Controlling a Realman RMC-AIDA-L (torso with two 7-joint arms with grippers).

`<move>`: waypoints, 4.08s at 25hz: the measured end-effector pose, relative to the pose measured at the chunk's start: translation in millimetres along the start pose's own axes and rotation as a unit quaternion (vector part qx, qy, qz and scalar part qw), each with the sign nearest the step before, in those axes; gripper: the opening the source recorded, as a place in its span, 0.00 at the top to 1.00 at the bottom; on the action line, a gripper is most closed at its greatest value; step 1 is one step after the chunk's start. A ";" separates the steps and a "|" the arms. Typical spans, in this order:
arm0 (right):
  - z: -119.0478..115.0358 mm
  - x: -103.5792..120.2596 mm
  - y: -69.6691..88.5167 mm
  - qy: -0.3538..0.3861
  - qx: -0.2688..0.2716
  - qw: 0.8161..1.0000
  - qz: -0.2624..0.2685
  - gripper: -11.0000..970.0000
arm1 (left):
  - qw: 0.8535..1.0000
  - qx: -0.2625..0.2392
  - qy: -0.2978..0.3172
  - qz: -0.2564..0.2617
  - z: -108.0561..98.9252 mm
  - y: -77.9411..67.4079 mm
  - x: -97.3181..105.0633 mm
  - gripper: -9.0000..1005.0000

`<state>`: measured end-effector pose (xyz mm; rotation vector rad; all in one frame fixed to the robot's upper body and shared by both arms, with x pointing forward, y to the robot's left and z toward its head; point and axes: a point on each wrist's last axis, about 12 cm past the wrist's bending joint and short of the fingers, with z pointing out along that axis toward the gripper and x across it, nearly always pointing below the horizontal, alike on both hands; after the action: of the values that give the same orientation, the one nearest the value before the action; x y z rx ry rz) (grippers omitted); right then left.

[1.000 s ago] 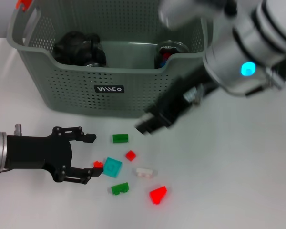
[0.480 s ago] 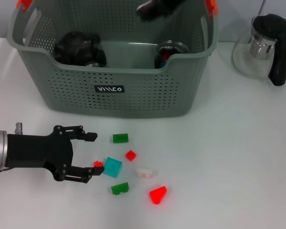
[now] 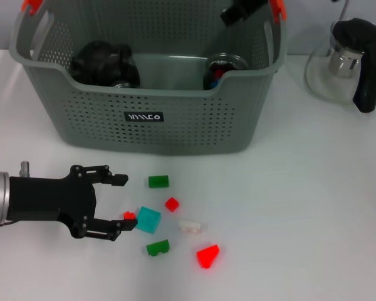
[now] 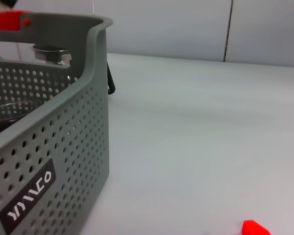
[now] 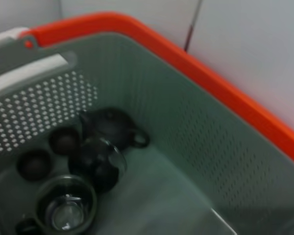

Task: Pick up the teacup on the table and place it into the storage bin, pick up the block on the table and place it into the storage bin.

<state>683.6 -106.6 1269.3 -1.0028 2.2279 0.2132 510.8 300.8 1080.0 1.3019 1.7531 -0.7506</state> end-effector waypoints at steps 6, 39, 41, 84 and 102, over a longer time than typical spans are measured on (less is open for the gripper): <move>21.8 13.1 -0.4 0.007 0.000 1.000 0.005 0.50 | 1.000 -0.001 0.000 0.000 0.1 0.4 -0.2 0.16; -57.3 26.6 45.8 -0.078 -0.125 0.986 -0.075 0.04 | 1.000 -0.009 -0.002 -0.009 -3.6 -1.1 3.3 0.16; -62.1 31.6 51.4 -0.068 -0.135 0.985 -0.085 0.04 | 1.000 -0.009 -0.002 -0.009 -3.6 -1.1 3.3 0.16; 32.7 115.7 147.0 0.259 -0.185 0.947 -0.042 0.05 | 1.000 -0.013 0.001 0.008 -4.7 1.2 3.2 0.16; 54.0 132.2 154.3 0.198 -0.213 0.933 -0.213 0.06 | 1.000 -0.020 -0.012 -0.012 -4.6 -2.1 8.3 0.16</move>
<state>538.4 -58.1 1125.1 -1.8812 2.2855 0.3313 506.5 308.0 1075.1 1.2427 1.7596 -0.7383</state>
